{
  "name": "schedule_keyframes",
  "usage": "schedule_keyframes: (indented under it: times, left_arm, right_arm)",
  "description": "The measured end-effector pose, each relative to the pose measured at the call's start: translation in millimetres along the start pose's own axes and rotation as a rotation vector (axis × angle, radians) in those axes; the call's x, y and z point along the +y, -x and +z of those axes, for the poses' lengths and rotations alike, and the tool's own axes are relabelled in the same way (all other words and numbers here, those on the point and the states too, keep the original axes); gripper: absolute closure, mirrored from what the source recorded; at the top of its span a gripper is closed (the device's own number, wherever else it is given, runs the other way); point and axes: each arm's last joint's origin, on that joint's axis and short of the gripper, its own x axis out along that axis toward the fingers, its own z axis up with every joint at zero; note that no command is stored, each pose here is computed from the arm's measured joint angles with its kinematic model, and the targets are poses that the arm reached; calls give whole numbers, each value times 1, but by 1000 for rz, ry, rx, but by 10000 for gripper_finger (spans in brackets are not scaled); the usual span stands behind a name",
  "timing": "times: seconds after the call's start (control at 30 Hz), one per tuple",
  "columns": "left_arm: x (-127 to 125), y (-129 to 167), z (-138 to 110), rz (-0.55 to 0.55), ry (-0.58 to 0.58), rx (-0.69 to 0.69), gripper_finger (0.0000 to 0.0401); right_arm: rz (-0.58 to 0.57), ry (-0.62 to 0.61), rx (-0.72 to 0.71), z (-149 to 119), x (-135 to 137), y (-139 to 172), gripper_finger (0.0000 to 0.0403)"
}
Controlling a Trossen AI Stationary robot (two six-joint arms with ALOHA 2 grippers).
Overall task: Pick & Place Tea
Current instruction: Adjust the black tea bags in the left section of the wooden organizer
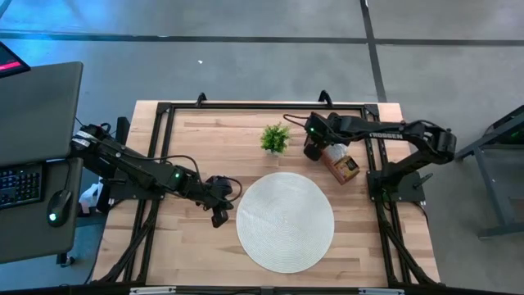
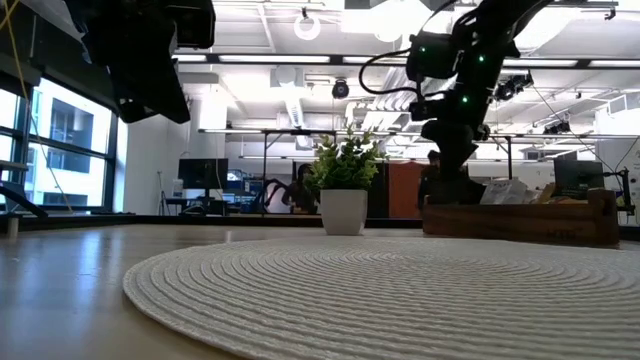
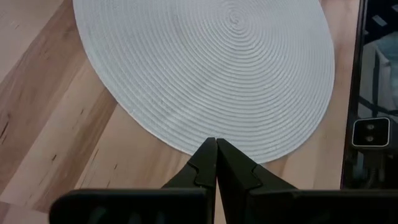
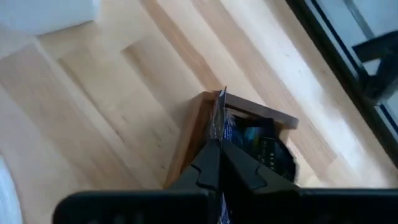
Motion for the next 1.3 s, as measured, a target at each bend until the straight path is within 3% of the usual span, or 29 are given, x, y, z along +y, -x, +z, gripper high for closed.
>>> schedule_keyframes:
  times: [0.2,0.57,0.73,0.87,1.07,1.3]
  left_arm:
    - [0,0,0,2,8,-1,396]
    - [0,0,0,2,11,-2,396]
    - [0,0,0,2,12,-2,396]
    - [0,0,0,2,12,-3,396]
    - [0,0,0,3,11,-3,396]
    - [0,0,0,4,12,-4,396]
  right_arm:
    - [-89,-35,32,-2,-12,-2,389]
    - [-181,-18,48,-5,-16,-2,285]
    - [-207,-13,49,-7,-19,3,259]
    - [-263,-22,24,-8,-23,12,257]
    - [-250,-86,-32,-9,-27,26,273]
    - [-257,-119,3,-21,-26,17,301]
